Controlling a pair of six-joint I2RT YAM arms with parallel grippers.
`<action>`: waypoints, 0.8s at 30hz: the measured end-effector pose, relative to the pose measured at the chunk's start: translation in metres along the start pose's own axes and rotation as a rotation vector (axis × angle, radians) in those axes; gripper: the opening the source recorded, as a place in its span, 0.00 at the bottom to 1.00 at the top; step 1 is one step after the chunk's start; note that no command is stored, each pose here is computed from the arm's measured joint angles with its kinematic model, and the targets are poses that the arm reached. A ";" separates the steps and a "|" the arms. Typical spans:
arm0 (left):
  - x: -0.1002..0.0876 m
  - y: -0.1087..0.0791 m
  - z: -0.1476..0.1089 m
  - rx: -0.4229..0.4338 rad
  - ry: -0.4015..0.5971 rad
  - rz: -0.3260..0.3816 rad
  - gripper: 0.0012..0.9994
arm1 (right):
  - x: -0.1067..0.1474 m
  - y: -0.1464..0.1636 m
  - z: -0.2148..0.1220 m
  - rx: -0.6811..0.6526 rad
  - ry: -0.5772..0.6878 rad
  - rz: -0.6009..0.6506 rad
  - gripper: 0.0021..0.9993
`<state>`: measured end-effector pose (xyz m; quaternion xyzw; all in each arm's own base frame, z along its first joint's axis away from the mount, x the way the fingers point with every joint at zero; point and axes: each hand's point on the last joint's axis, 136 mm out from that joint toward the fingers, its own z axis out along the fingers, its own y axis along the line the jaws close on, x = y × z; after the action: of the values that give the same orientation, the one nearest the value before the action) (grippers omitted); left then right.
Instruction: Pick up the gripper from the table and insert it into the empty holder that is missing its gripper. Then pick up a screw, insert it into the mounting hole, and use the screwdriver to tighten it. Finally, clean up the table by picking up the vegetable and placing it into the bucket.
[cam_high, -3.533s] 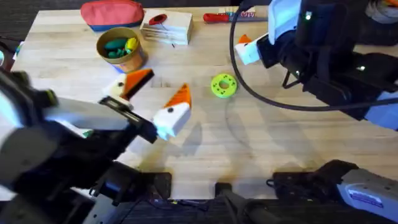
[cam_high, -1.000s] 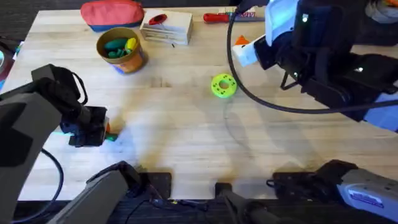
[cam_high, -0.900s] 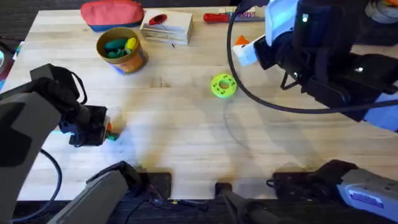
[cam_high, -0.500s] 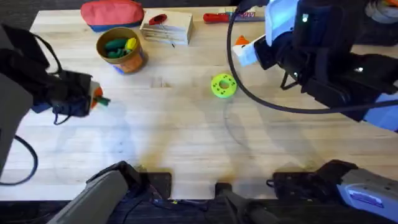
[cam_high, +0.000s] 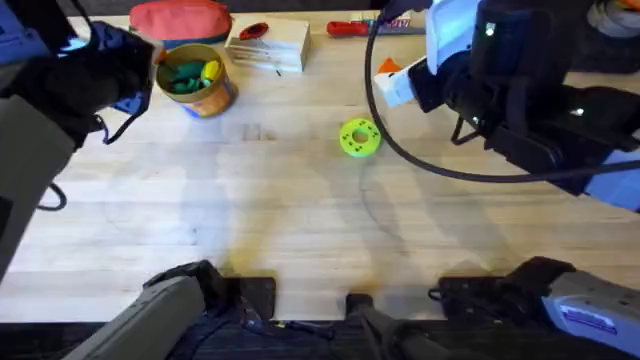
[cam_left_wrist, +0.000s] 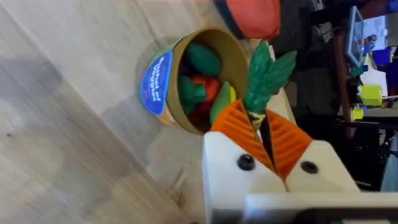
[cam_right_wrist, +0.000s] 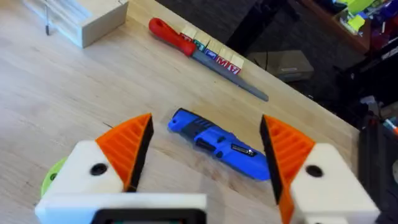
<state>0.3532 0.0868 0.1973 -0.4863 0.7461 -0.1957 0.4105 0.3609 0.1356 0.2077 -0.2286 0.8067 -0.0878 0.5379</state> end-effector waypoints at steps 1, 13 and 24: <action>0.001 -0.004 0.003 0.010 -0.004 0.009 0.03 | 0.000 0.000 0.000 0.000 0.000 0.000 0.99; 0.015 0.007 0.059 -0.037 0.033 0.036 0.48 | 0.000 0.000 0.000 0.000 0.000 0.000 0.99; 0.020 -0.003 0.053 -0.017 0.086 0.171 0.95 | 0.002 0.000 0.000 -0.002 0.006 0.006 0.99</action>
<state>0.3938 0.0735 0.1604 -0.4155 0.8035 -0.1742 0.3891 0.3602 0.1353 0.2062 -0.2265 0.8091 -0.0863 0.5354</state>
